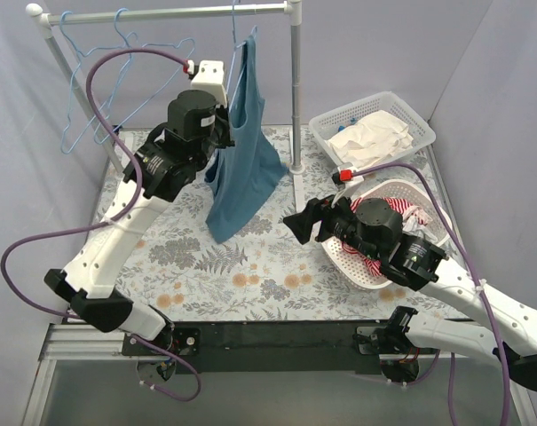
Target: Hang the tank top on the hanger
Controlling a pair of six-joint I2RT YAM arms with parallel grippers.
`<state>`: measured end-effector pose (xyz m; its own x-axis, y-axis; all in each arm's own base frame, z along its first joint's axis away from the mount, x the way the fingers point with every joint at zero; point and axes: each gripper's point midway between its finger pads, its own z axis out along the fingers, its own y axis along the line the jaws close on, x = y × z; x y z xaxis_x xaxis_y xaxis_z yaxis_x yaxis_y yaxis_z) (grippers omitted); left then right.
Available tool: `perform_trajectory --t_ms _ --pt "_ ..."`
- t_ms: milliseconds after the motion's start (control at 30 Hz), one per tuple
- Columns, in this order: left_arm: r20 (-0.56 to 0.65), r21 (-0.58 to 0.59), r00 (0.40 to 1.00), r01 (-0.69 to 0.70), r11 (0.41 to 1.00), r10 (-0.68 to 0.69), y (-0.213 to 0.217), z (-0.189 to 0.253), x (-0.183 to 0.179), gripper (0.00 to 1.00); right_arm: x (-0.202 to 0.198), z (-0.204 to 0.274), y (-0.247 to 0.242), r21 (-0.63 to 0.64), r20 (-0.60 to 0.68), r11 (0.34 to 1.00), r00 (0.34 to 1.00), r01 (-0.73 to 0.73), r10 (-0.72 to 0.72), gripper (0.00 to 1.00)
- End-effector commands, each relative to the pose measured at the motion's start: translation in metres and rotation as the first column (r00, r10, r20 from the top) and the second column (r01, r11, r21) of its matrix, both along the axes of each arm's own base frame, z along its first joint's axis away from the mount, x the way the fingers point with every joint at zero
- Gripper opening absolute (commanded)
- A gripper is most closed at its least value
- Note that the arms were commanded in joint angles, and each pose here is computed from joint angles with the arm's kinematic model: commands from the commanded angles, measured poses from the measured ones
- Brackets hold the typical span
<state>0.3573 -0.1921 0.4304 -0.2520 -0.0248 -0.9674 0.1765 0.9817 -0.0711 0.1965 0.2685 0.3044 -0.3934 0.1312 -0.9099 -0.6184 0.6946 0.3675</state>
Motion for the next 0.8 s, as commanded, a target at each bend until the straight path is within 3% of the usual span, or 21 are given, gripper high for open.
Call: perform_trajectory --t_ms 0,367,600,633,767 --pt "0.120 -0.037 0.992 -0.029 0.999 0.034 0.003 0.044 0.013 0.00 -0.005 0.015 0.002 0.061 0.013 0.998 1.000 -0.020 0.020 0.81" --pt "0.067 -0.076 0.998 -0.005 0.997 0.010 -0.009 0.020 0.062 0.00 -0.011 0.011 0.001 0.058 -0.002 0.998 0.999 -0.038 0.038 0.80" --pt "-0.005 -0.108 0.999 0.031 0.994 -0.032 -0.011 -0.009 0.060 0.00 -0.011 0.009 -0.003 0.056 -0.004 0.998 1.000 -0.027 0.027 0.80" --pt "-0.001 -0.113 0.999 0.034 0.993 -0.035 -0.009 -0.010 0.056 0.01 -0.011 0.008 -0.003 0.054 -0.004 0.998 1.000 -0.026 0.026 0.80" --pt "0.024 -0.124 0.999 0.044 0.991 -0.041 -0.003 -0.002 0.045 0.22 -0.009 0.008 -0.001 0.050 -0.006 0.998 1.000 -0.026 0.026 0.80"
